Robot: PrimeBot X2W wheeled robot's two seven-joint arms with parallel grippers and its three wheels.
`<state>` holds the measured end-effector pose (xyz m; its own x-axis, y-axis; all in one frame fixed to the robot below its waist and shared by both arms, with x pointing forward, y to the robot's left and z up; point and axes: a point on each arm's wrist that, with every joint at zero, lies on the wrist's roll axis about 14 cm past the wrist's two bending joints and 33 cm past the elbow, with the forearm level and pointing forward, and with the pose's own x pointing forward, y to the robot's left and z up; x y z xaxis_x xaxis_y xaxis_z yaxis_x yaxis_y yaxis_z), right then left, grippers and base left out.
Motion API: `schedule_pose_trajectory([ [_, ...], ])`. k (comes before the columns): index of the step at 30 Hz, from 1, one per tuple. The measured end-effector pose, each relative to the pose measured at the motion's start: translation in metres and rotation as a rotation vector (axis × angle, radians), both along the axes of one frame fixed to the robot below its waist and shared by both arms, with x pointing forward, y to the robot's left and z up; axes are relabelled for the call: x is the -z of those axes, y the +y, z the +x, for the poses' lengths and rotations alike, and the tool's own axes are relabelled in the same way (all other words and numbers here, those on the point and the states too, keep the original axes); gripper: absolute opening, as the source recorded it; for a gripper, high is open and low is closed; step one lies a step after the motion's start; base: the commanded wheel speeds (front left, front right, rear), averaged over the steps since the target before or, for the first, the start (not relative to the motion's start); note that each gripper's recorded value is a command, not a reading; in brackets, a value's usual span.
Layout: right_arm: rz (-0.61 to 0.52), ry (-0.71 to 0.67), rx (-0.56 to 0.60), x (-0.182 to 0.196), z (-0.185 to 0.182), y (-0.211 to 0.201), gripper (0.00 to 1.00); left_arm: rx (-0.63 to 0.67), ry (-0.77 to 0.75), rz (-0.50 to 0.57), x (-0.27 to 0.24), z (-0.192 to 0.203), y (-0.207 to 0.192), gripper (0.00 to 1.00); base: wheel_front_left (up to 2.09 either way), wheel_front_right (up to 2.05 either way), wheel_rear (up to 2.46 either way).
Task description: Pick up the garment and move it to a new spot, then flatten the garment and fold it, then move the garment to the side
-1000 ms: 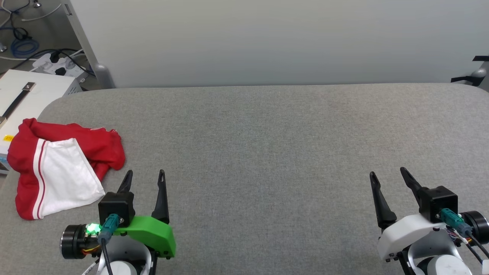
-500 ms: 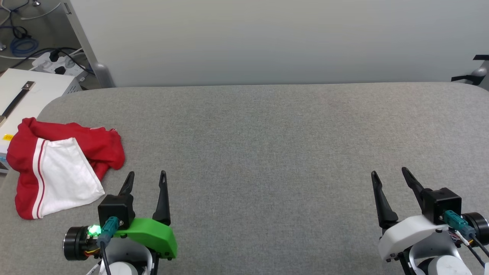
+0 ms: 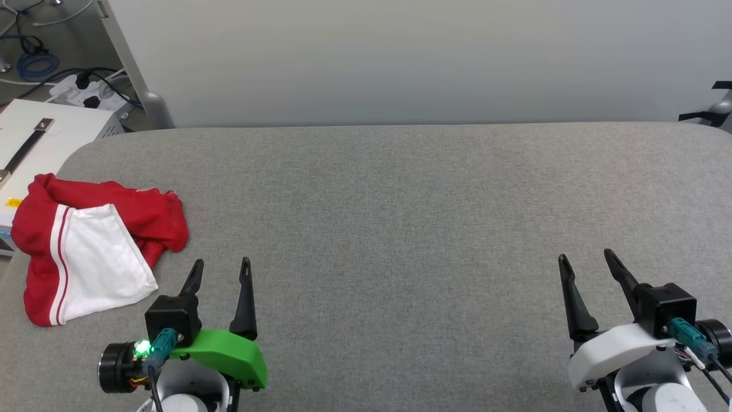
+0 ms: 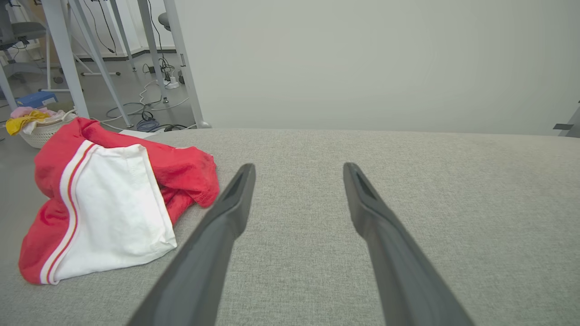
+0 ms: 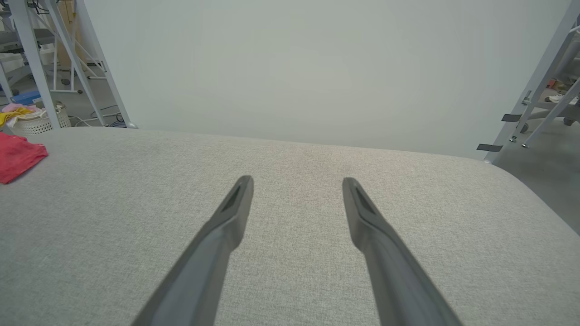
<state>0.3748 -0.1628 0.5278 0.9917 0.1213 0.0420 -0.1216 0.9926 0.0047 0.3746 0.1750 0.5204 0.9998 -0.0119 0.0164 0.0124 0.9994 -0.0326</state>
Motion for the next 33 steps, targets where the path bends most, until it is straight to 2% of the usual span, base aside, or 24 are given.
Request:
schedule_pose_trajectory([
  [33, 0.051, -0.042, -0.01, -0.0019, 0.003, 0.0036, 1.0, 0.001, -0.015, -0.073, 0.0077, -0.0024, -0.0019, 1.0, 0.0, 0.0, 0.0],
])
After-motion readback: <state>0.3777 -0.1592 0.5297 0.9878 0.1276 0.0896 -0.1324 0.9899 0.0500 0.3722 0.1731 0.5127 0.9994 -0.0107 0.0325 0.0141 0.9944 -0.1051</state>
